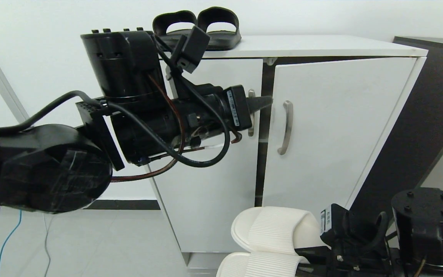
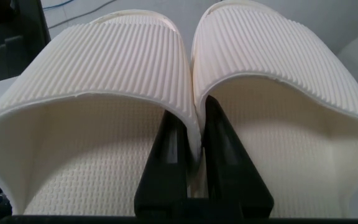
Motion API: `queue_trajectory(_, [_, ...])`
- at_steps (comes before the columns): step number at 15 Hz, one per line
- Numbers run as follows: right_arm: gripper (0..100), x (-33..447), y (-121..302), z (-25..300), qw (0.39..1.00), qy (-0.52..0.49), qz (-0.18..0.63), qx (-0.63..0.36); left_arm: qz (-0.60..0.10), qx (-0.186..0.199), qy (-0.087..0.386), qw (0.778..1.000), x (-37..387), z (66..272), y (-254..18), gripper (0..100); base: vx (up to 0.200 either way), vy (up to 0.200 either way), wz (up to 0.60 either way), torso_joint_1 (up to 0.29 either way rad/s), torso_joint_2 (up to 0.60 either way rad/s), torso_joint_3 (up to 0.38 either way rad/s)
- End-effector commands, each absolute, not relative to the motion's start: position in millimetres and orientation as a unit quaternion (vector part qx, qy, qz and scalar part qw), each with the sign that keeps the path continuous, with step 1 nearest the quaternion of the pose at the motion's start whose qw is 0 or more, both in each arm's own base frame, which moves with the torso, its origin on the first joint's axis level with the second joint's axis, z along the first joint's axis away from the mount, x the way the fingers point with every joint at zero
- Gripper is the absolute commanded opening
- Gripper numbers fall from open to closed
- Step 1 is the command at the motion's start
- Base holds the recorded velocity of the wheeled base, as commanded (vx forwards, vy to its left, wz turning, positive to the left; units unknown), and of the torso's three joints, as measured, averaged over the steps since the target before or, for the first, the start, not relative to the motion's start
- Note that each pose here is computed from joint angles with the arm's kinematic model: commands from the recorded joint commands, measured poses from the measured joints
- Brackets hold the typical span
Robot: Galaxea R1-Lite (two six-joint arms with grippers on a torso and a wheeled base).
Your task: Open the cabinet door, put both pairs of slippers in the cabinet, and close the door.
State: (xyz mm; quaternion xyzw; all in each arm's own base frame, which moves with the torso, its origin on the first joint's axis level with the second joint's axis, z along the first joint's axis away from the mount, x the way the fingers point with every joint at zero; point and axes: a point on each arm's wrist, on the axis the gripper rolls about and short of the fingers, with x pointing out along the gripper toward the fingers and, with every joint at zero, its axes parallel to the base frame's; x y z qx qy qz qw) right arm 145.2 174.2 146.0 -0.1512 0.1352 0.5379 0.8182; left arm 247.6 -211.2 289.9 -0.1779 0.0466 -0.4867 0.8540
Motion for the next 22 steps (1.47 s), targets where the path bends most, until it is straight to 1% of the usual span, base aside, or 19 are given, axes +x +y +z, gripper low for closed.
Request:
queue_trajectory(1, [0,145,174,147,0.819,0.132,0.538,-0.151,-0.474,-0.189,0.044,0.859,262,283,-210,0,0.0,0.0,0.0,0.0,0.0,0.0])
queue_trajectory(3, [0,144,174,147,0.818,0.134,0.539,-0.151,-0.467,-0.19,0.043,0.863,275,278,-212,0,0.0,0.0,0.0,0.0,0.0,0.0])
queue_trajectory(6, [0,141,175,146,0.813,0.134,0.545,-0.153,-0.464,-0.19,0.042,0.864,296,271,-226,0,0.0,0.0,0.0,0.0,0.0,0.0])
queue_trajectory(9, [0,139,176,145,0.811,0.136,0.548,-0.154,-0.456,-0.192,0.037,0.868,304,270,-232,0,0.0,0.0,0.0,0.0,0.0,0.0])
queue_trajectory(12, [0,139,177,144,0.81,0.138,0.549,-0.155,-0.45,-0.192,0.036,0.871,300,269,-238,0,-0.2,0.0,0.0,0.002,0.01,0.001])
queue_trajectory(14, [0,139,177,143,0.809,0.139,0.549,-0.155,-0.453,-0.191,0.033,0.87,287,271,-244,0,-0.2,0.0,0.0,0.007,0.0,-0.002])
queue_trajectory(15, [0,139,177,143,0.809,0.139,0.55,-0.155,-0.46,-0.184,0.036,0.868,279,269,-246,0,-0.2,0.0,0.0,0.007,0.01,0.002])
queue_trajectory(17, [0,139,178,143,0.809,0.138,0.55,-0.155,-0.479,-0.161,0.023,0.862,259,269,-249,0,-0.2,0.0,0.0,-0.005,0.01,0.005])
queue_trajectory(18, [0,139,178,143,0.809,0.138,0.55,-0.155,-0.487,-0.159,0.02,0.859,252,271,-250,0,-0.2,0.0,0.0,0.007,0.0,-0.007])
queue_trajectory(20, [0,139,178,143,0.809,0.138,0.55,-0.155,-0.488,-0.16,0.017,0.858,250,273,-249,0,-0.2,0.0,0.0,0.005,0.01,-0.005])
queue_trajectory(22, [0,140,178,143,0.81,0.138,0.548,-0.155,-0.474,-0.159,0.015,0.866,254,273,-238,0,0.0,0.0,0.0,0.0,0.0,0.0])
